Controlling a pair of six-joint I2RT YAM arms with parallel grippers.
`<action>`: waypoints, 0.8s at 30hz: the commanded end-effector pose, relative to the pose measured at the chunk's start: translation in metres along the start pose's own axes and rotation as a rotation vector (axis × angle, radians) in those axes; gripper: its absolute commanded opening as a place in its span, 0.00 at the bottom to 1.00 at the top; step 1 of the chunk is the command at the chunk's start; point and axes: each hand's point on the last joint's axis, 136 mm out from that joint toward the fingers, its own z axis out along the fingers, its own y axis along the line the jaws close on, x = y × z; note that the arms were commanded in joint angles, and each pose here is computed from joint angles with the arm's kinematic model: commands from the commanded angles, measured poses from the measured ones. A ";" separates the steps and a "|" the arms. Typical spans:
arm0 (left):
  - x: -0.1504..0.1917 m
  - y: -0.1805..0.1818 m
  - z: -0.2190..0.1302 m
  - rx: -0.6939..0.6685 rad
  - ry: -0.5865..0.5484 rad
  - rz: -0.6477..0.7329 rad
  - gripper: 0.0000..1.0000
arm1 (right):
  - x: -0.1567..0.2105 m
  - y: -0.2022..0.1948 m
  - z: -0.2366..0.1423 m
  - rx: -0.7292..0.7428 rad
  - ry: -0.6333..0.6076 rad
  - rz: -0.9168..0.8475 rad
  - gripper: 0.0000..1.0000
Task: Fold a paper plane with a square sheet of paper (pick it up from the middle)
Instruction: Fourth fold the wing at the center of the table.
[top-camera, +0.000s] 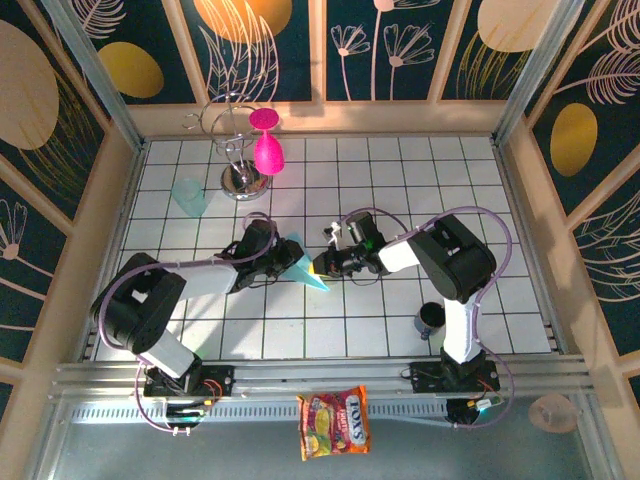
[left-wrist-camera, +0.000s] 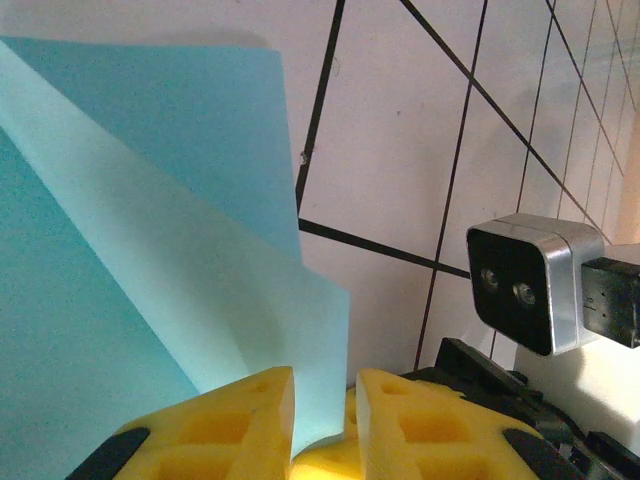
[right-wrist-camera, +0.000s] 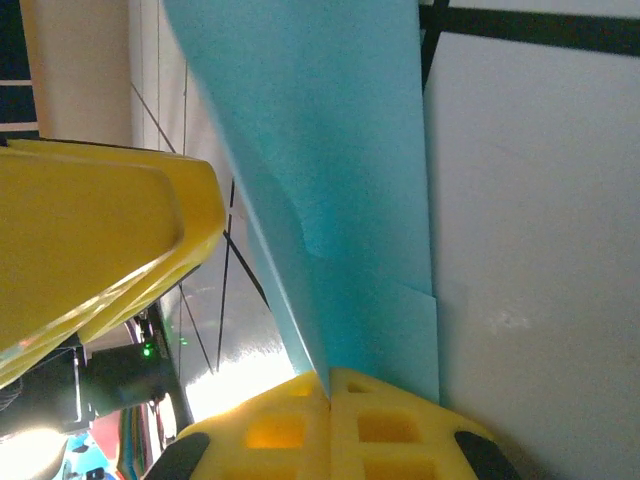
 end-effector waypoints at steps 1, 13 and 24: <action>-0.004 -0.015 0.004 0.049 0.002 0.021 0.23 | 0.003 -0.005 -0.002 -0.023 0.003 0.044 0.02; -0.002 -0.018 0.009 0.071 0.023 0.025 0.21 | 0.005 -0.011 -0.004 -0.050 0.002 0.121 0.02; -0.001 -0.015 0.017 0.062 0.036 0.032 0.20 | 0.007 -0.017 -0.004 -0.044 0.013 0.156 0.02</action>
